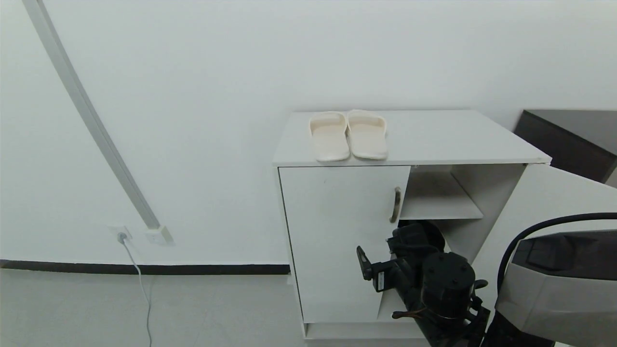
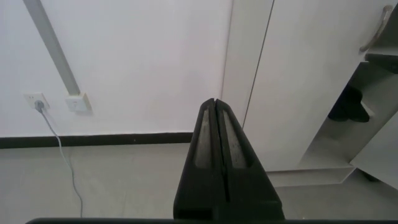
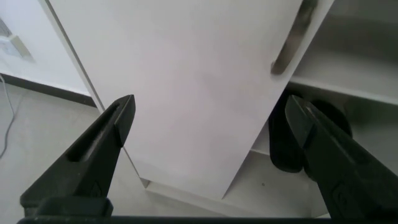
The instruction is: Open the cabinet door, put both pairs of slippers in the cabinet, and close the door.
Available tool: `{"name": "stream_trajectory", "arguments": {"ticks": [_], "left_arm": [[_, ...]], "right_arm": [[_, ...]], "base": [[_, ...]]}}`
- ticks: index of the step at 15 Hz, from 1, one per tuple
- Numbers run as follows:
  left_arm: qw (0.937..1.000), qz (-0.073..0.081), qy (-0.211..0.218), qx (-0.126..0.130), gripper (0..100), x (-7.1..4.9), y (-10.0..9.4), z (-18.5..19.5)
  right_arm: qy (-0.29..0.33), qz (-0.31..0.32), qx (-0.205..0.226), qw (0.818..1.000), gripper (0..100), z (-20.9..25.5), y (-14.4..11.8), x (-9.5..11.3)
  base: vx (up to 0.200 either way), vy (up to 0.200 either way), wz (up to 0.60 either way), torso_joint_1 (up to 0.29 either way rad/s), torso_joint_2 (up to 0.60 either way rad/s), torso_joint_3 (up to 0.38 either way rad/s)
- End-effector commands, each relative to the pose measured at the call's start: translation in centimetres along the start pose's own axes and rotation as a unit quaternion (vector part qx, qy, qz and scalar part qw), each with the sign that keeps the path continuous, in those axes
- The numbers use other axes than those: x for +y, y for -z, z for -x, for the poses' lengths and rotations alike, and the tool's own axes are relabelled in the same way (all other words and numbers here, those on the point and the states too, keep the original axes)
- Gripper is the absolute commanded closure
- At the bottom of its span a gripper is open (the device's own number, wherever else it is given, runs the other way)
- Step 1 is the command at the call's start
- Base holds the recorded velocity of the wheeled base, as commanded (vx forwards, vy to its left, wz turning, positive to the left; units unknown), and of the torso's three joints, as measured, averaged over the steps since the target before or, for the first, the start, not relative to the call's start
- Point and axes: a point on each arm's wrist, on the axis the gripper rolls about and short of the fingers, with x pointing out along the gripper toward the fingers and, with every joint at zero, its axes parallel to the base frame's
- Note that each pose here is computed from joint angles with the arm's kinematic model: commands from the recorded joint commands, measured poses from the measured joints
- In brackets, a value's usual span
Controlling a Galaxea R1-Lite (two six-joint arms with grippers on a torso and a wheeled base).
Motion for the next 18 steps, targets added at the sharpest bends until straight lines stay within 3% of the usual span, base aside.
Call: {"name": "stream_trajectory", "arguments": {"ticks": [1,18], "left_arm": [[1.0000,0.000,0.000,0.000,100,0.00,0.01,0.00],[1.0000,0.001,0.000,0.000,100,0.00,0.01,0.00]], "right_arm": [[0.000,0.001,0.000,1.000,0,-0.05,0.06,0.04],[-0.006,-0.002,-0.003,1.000,0,-0.02,-0.11,0.10]], "base": [[0.000,0.000,0.00,0.198,-0.51,-0.315],[0.000,0.000,0.00,0.224,-0.52,-0.292]]}}
